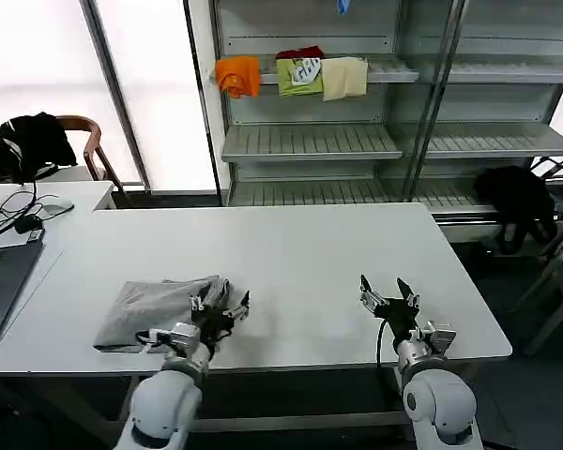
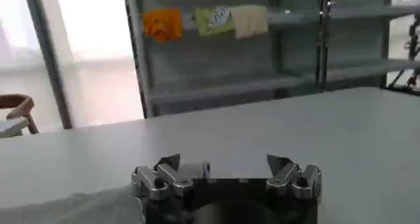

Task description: Fold and organize the clothes.

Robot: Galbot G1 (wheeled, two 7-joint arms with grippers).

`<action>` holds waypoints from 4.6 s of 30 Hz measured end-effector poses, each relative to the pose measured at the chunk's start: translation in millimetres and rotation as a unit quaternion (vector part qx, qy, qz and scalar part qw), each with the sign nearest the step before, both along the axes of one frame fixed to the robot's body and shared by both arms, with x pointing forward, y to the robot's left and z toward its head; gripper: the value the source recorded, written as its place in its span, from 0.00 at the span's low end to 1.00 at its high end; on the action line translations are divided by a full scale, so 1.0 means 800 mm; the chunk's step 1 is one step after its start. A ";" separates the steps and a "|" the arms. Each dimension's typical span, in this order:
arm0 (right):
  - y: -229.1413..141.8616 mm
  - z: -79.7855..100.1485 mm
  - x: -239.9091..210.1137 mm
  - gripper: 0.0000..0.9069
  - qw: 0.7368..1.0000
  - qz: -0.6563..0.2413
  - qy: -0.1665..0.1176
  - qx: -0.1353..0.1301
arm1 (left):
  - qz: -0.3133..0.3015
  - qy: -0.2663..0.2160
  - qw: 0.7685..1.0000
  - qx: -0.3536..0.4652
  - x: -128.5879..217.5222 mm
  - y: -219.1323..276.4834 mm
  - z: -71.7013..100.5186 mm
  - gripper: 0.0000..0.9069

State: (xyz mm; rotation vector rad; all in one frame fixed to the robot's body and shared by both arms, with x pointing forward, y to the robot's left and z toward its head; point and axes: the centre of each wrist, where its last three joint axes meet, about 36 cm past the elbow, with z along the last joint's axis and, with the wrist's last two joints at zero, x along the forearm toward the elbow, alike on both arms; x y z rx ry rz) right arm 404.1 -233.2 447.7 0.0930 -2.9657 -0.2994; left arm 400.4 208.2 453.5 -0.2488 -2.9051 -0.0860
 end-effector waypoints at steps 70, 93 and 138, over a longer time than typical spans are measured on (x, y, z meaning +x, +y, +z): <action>0.007 0.004 -0.015 1.00 1.000 -0.016 0.014 -0.012 | 0.116 0.090 0.987 -0.067 -0.020 0.234 -0.069 0.00; 0.005 0.005 -0.013 1.00 1.000 -0.016 0.009 -0.007 | 0.154 -0.039 0.973 0.169 -0.010 0.358 0.052 0.01; -0.002 -0.006 -0.024 1.00 1.000 -0.025 0.017 -0.007 | -0.054 -0.068 0.976 0.201 0.025 0.030 -0.017 0.32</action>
